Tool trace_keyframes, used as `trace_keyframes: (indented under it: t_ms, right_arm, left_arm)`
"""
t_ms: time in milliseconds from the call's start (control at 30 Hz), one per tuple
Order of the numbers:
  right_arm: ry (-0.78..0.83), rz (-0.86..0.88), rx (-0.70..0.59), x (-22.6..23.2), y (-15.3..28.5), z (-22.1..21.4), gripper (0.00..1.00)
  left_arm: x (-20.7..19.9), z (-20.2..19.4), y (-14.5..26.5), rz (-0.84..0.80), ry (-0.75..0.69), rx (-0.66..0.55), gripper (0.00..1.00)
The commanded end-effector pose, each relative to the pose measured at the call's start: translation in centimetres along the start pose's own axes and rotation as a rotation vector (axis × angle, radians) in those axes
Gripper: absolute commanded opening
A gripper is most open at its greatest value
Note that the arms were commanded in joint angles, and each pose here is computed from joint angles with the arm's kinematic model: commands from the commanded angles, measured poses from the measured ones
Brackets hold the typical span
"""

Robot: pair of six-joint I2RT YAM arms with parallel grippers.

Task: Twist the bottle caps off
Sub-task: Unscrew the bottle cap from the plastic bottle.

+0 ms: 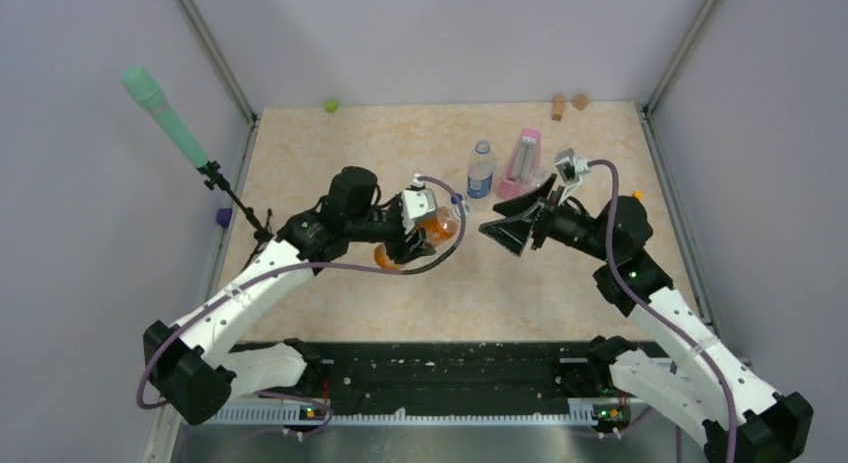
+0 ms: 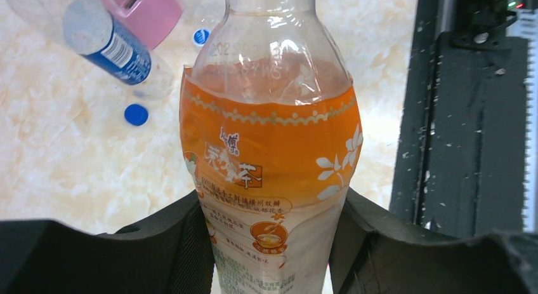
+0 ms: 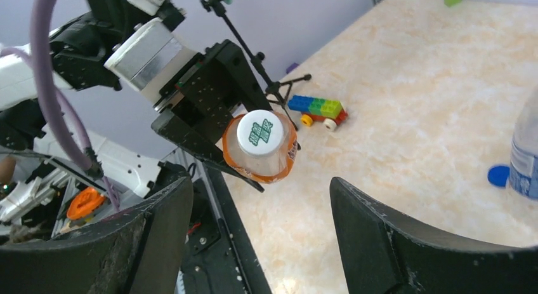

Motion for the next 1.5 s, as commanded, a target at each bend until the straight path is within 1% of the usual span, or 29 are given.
trace_keyframes:
  t_ms: [0,67,133,267,400,567,633,700,867,1033,1100,1167,1467]
  right_arm:
    - [-0.088,-0.161,-0.038,-0.1,0.6,1.2,0.77]
    - [-0.146,-0.221,-0.029,-0.6,0.6,1.0,0.78]
    - [-0.199,-0.240,-0.023,-0.8,0.4,0.9,0.78]
    - [-0.288,-0.233,0.010,-0.7,0.0,0.6,0.78]
    - [-0.399,-0.223,-0.011,-0.7,-0.2,0.1,0.77]
    - [-0.484,-0.162,-0.026,-0.3,-0.5,-0.1,0.73]
    - [-0.514,-0.157,-0.029,-0.5,-0.6,-0.3,0.66]
    - [-0.538,-0.154,-0.018,-0.7,-0.7,-0.6,0.66]
    - [-0.583,-0.134,0.011,-1.2,-1.4,-0.9,0.66]
    - [-0.606,-0.136,0.036,-1.8,-2.5,-1.2,0.64]
    - [-0.617,-0.149,0.059,-2.1,-3.1,-1.4,0.58]
    - [-0.617,-0.141,0.077,-2.1,-3.4,-1.4,0.55]
    - [-0.613,-0.119,0.083,-1.7,-4.0,-1.5,0.56]
  left_arm:
    - [1.0,-0.3,0.1,0.115,-0.099,0.047,0.00]
    - [1.0,-0.3,0.2,0.140,-0.127,0.063,0.00]
    - [0.9,-0.5,0.2,0.162,-0.155,0.059,0.00]
    - [0.7,-1.1,0.1,0.197,-0.230,0.054,0.00]
    - [0.9,-1.3,0.1,0.242,-0.284,0.063,0.00]
    - [0.9,-2.0,0.0,0.263,-0.333,0.095,0.00]
    - [0.9,-2.1,-0.1,0.268,-0.347,0.094,0.00]
    - [0.9,-2.2,-0.2,0.273,-0.361,0.083,0.00]
    - [0.8,-2.1,-0.4,0.273,-0.381,0.074,0.00]
    - [0.8,-2.2,-0.6,0.280,-0.399,0.100,0.00]
    - [0.7,-2.3,-0.7,0.280,-0.404,0.107,0.00]
    - [0.7,-2.4,-0.7,0.280,-0.402,0.119,0.00]
    - [0.6,-2.8,-0.9,0.270,-0.413,0.146,0.00]
Point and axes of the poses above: each gripper's point midway between its finger pads, its own y axis back along the fingers, its own x axis along the line the jaws close on, z = x × y, the point moved 7 cm from there along y, back along the fingers, and after that the axes turned 14 degrees about -y, right-handed, at the moved point
